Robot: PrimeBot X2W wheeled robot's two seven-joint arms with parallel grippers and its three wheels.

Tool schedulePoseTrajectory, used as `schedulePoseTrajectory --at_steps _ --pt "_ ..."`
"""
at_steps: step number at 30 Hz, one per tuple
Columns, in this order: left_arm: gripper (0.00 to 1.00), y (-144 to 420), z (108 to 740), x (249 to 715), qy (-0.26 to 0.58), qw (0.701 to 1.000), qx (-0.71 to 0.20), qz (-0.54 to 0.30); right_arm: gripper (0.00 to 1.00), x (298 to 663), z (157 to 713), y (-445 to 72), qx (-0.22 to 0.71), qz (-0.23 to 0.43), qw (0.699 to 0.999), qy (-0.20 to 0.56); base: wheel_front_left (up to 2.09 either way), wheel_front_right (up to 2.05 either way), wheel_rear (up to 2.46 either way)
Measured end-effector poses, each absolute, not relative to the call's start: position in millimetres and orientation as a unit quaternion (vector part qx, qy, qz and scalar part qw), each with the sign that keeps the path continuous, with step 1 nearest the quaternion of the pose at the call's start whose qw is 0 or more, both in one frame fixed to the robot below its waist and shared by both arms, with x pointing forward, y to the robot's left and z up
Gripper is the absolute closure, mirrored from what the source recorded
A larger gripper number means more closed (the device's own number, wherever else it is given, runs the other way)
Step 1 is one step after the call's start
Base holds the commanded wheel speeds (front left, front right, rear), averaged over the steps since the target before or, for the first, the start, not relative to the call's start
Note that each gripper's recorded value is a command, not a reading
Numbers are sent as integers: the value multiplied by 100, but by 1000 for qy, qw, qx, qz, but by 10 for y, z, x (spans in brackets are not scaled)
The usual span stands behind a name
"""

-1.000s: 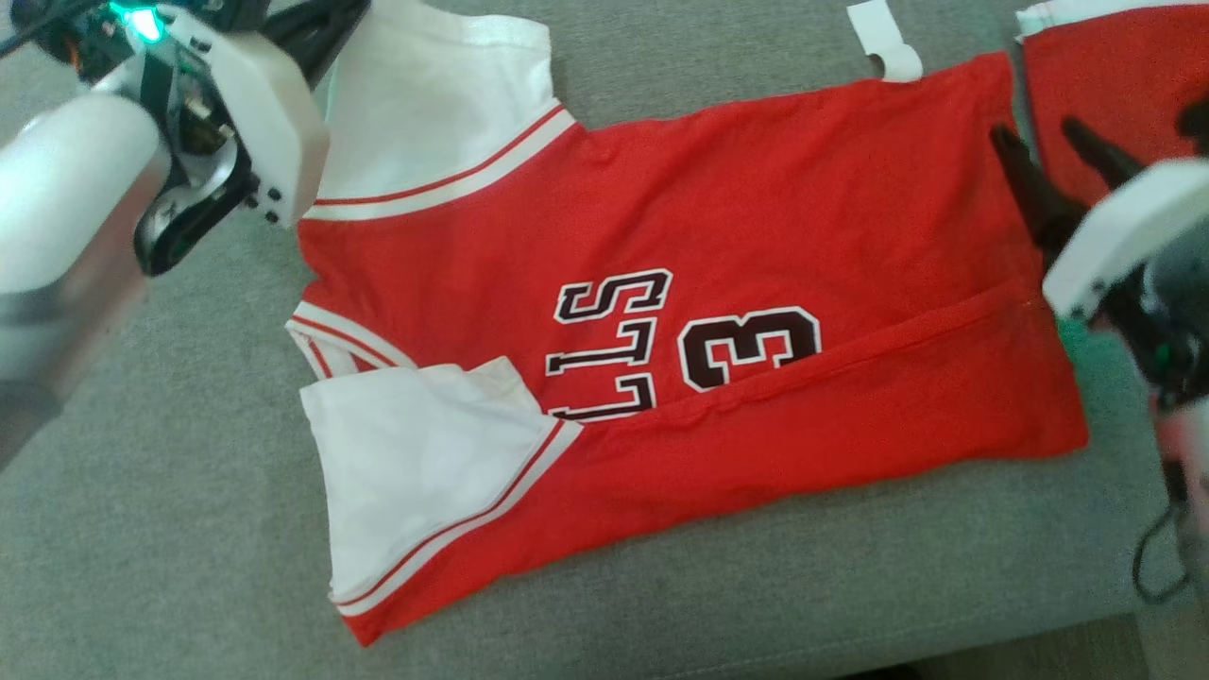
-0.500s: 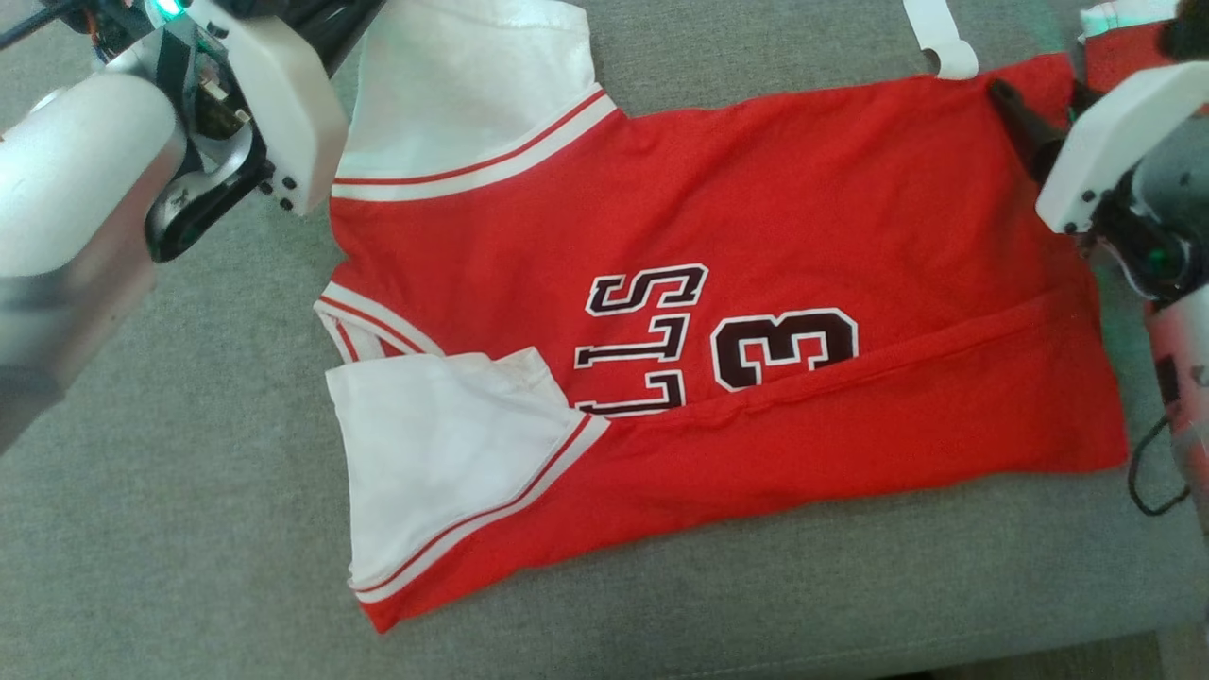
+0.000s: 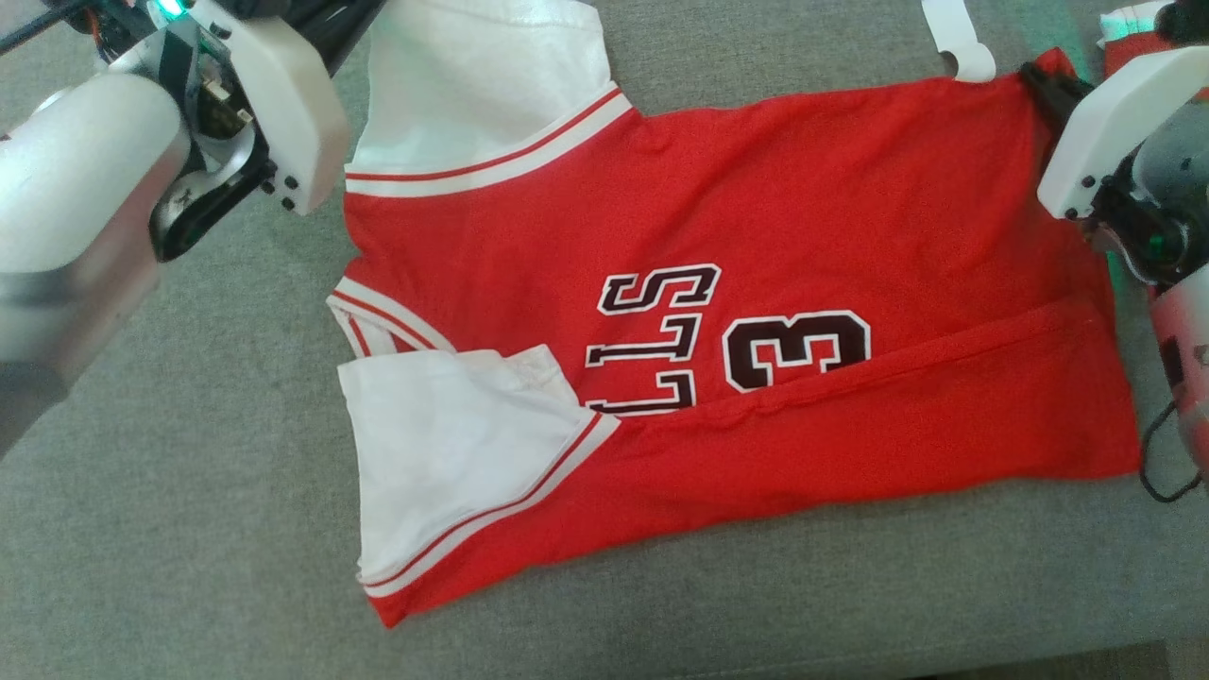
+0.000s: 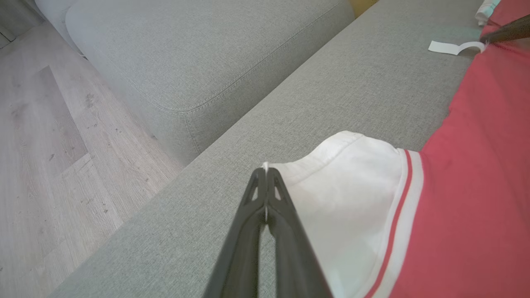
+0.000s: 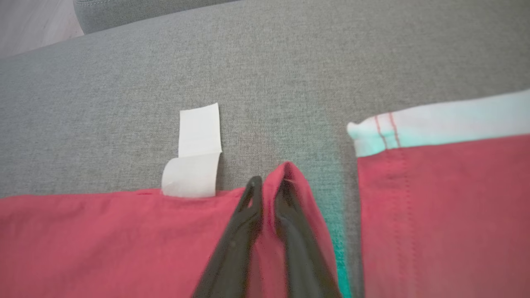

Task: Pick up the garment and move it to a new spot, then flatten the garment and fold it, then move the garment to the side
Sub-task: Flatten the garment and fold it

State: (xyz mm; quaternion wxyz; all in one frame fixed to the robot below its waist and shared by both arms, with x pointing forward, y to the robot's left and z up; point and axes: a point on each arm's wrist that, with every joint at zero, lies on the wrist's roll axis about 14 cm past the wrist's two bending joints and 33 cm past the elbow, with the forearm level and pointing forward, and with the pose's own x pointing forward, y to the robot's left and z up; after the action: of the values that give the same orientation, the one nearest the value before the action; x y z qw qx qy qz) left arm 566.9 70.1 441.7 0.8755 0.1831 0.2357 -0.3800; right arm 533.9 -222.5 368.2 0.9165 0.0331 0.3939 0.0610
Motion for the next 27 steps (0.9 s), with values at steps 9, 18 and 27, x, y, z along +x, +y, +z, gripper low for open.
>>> schedulePoseTrajectory --at_steps 9,18,27 --pt "100 745 4489 5749 203 884 191 -376 100 5518 3837 -2287 33 54 935 350 0 0 0" --pt "100 932 4727 6015 132 905 212 -346 100 5684 4036 -2299 51 51 950 304 0 0 0" --pt "100 1014 5118 6116 58 918 217 -328 100 5830 4337 -2454 56 41 963 260 0 0 0"
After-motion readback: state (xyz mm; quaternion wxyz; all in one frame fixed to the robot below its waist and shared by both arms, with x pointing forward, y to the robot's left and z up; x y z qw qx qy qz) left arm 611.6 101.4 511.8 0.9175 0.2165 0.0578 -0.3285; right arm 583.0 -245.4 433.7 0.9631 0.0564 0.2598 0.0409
